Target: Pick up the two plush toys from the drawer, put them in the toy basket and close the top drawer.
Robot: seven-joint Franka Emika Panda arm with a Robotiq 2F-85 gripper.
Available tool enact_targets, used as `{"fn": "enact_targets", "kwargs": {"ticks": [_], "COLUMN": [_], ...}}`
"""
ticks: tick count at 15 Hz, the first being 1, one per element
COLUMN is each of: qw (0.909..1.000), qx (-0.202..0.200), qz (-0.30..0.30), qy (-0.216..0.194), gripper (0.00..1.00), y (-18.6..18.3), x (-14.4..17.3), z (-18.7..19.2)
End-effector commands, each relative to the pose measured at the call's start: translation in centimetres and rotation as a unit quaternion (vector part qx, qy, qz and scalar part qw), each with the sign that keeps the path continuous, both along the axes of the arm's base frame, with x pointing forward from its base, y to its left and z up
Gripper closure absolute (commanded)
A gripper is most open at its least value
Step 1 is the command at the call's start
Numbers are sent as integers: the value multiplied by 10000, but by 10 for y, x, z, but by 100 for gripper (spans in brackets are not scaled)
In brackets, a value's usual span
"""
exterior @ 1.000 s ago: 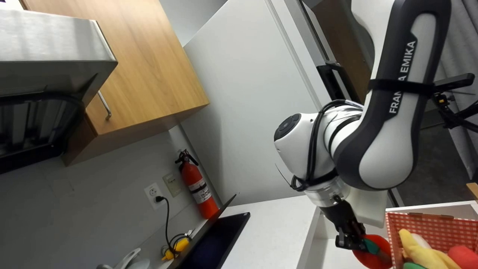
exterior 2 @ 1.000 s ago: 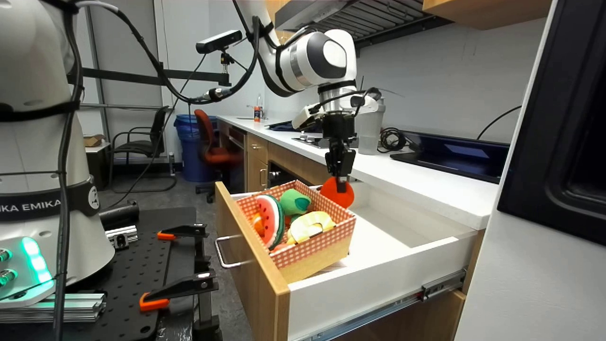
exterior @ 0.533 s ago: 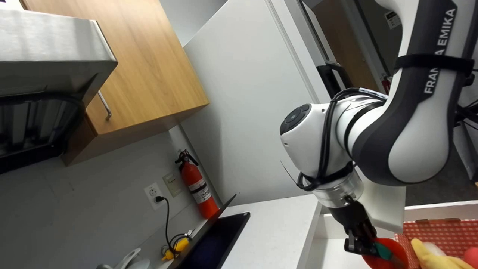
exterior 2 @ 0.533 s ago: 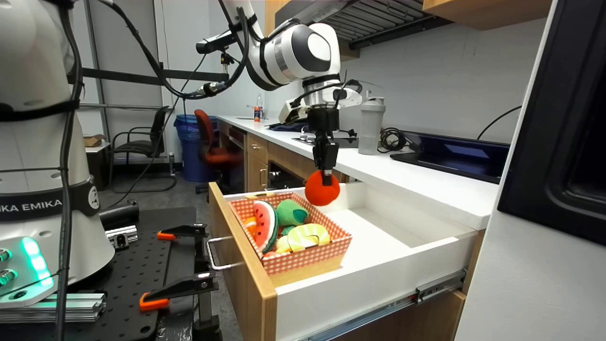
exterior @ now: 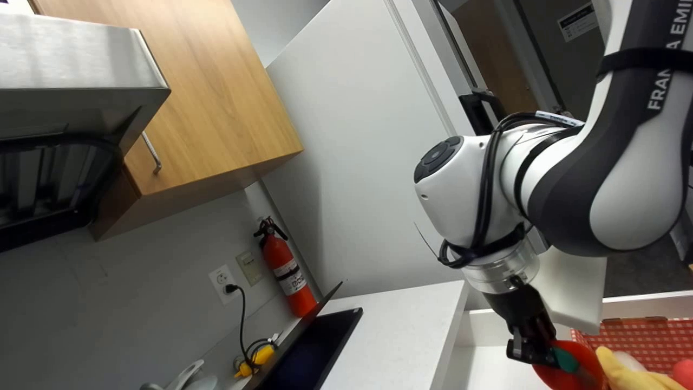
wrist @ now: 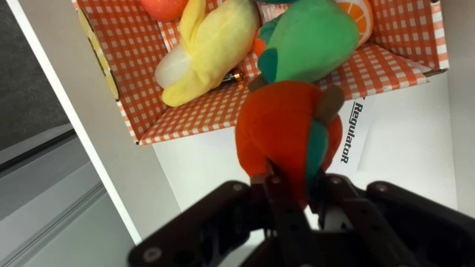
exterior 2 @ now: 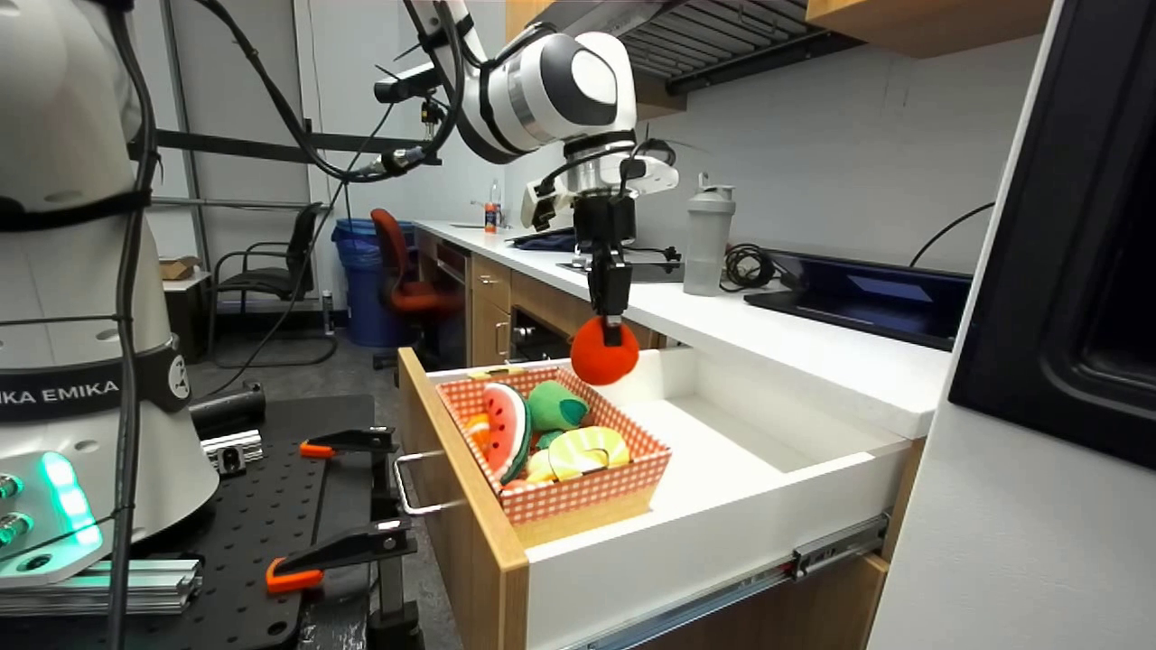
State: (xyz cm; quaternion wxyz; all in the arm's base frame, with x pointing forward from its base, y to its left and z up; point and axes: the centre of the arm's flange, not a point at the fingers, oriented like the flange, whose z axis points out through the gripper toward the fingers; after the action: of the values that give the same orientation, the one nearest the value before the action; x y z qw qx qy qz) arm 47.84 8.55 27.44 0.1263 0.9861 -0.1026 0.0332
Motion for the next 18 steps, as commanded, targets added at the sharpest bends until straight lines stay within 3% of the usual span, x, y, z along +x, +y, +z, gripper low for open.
{"fn": "enact_targets", "kwargs": {"ticks": [1,11,12,14,18], "qw": [9997,9990,9989,9988,9985], "qx": [-125,-40,-34,-19,-43], "qz": [-178,-409,-408,-425,-470], "qy": [-131,185,226,249,259], "gripper": [96,96,58,52,21], "y": [-8,-15,-16,-18,-22], "x": [-33,-70,-71,-73,-77], "z": [13,-8,-10,-11,-8]}}
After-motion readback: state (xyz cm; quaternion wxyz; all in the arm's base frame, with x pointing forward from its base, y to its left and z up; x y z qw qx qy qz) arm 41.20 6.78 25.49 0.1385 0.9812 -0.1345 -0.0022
